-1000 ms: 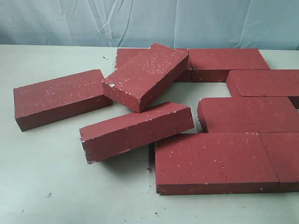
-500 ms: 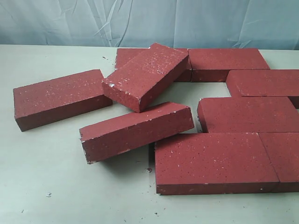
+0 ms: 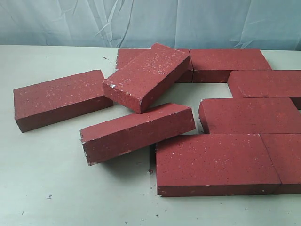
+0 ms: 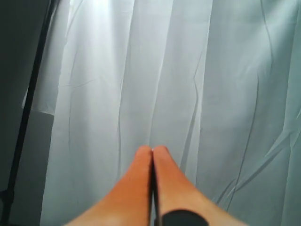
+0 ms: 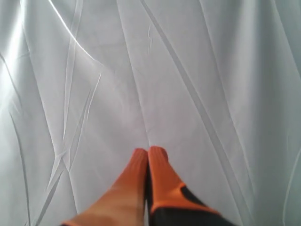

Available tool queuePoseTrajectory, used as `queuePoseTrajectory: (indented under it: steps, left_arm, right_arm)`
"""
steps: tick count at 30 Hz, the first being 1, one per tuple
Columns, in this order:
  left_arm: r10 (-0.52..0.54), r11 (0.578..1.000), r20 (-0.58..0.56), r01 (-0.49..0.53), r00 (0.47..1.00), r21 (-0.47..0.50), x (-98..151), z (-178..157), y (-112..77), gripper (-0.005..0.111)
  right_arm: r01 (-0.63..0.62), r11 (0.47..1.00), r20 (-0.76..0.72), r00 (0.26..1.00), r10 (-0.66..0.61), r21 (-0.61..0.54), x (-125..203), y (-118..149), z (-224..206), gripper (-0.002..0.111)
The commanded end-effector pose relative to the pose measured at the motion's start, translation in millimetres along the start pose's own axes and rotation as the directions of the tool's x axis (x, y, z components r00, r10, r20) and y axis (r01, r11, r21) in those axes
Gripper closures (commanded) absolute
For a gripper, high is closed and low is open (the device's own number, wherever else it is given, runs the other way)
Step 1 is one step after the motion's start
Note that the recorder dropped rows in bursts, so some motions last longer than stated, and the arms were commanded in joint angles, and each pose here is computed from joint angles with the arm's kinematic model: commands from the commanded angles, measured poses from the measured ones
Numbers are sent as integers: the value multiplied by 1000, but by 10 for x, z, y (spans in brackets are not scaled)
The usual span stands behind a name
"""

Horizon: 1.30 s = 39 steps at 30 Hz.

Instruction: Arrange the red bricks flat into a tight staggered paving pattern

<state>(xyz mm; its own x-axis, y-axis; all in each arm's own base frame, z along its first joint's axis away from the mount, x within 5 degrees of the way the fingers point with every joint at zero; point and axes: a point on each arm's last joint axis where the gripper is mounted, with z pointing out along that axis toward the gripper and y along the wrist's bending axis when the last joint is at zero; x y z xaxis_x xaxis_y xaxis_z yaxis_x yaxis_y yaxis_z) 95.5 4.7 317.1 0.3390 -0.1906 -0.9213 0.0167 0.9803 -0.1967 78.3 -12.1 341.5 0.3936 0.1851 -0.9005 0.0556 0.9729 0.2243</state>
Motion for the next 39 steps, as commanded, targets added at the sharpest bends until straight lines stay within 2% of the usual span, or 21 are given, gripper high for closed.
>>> queuePoseTrajectory:
  steps: [1,4,11,13,16,19,22,27,30,31,36,39]
  left_arm:
    - [104,995,-200,-101,974,23,68,386,-43,107]
    - [185,983,-355,-179,916,50,196,591,-39,107]
    - [276,958,-573,-271,772,97,463,971,11,107]
    - [287,952,-643,-286,710,110,573,1049,32,107]
    - [357,925,-732,-327,580,192,740,1123,19,107]
    - [387,915,-767,-314,512,252,862,1195,-57,107]
    - [451,889,-773,-305,445,343,979,1250,-152,107]
    - [530,848,-784,-205,323,489,1217,1302,-300,107]
    - [547,833,-781,-99,303,545,1326,1329,-396,107]
    - [546,830,-778,-73,311,553,1340,1352,-425,107]
    - [562,787,-758,68,331,613,1497,1413,-557,107]
    - [556,778,-755,102,347,619,1605,1444,-582,107]
  right_arm:
    - [65,998,-63,996,-66,-16,-167,79,328,109]
    - [83,996,-141,986,-85,-15,-173,100,552,109]
    - [176,984,-326,929,-177,-33,-115,128,1100,109]
    - [190,981,-406,895,-188,-35,-65,125,1278,109]
    - [247,967,-513,823,-244,-65,61,110,1544,109]
    - [267,960,-629,732,-262,-88,217,86,1775,109]
    - [281,952,-715,639,-282,-124,370,69,1997,109]
    - [197,957,-805,518,-288,-215,679,111,2297,109]
    - [104,950,-834,458,-309,-295,851,181,2432,109]
    - [73,947,-839,447,-310,-311,919,197,2476,109]
    - [-64,920,-836,445,-320,-387,1313,408,2690,109]
    - [-99,879,-821,419,-388,-466,1593,603,2774,109]
